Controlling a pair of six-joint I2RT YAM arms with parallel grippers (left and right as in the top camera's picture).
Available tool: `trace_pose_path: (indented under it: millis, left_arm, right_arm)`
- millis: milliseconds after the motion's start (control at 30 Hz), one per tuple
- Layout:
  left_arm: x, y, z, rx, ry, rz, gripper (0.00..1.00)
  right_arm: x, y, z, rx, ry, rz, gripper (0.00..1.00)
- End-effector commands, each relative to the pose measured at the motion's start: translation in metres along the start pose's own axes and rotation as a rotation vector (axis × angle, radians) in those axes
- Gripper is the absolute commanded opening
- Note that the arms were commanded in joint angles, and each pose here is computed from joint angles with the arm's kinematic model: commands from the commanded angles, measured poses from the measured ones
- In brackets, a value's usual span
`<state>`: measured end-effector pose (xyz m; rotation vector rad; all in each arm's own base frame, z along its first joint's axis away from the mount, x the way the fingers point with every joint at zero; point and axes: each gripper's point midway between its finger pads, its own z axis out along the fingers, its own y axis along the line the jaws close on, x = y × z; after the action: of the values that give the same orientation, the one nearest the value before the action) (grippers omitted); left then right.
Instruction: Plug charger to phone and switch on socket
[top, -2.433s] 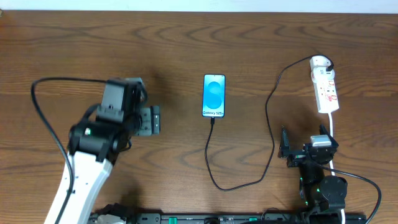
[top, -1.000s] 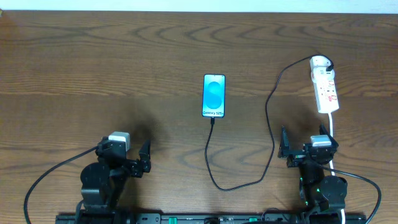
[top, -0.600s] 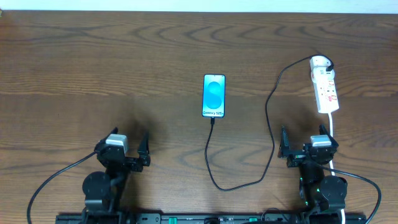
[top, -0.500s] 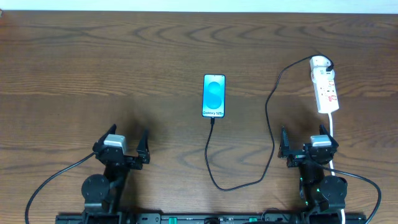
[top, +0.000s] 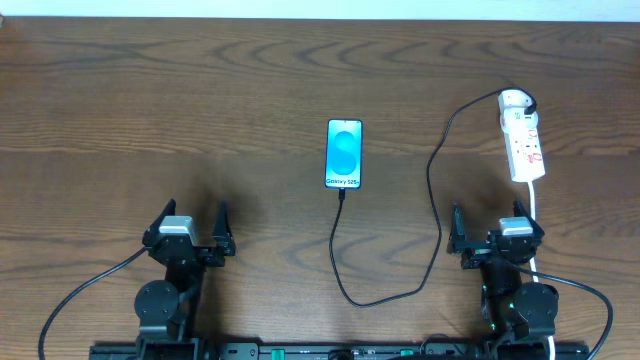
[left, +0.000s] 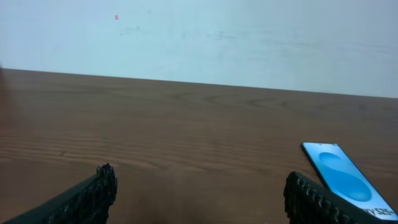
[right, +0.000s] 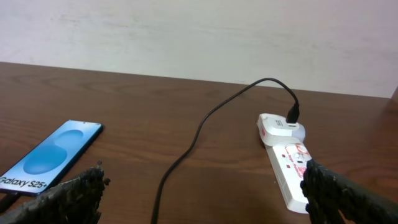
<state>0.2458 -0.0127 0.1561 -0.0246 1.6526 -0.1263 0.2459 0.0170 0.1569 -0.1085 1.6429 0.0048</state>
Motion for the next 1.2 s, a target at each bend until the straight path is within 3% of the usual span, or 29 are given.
trace_pose_path:
  millis: [0, 467, 1167]
  left_arm:
    - [0.0123, 0.0111, -0.0007, -0.06, 0.042, -0.014, 0.88]
    - [0.0181, 0.0127, -0.0011, -0.066, 0.069, 0.073, 0.88]
    - [0.0177, 0.0126, -0.001, -0.065, 0.068, 0.076, 0.88]
  right_arm:
    - [0.0006, -0.0029, -0.0003, 0.014, 0.001, -0.009, 0.99]
    - [0.0006, -0.0029, -0.0003, 0.014, 0.001, -0.009, 0.99]
    - [0.0006, -0.0029, -0.0003, 0.014, 0.001, -0.009, 0.99]
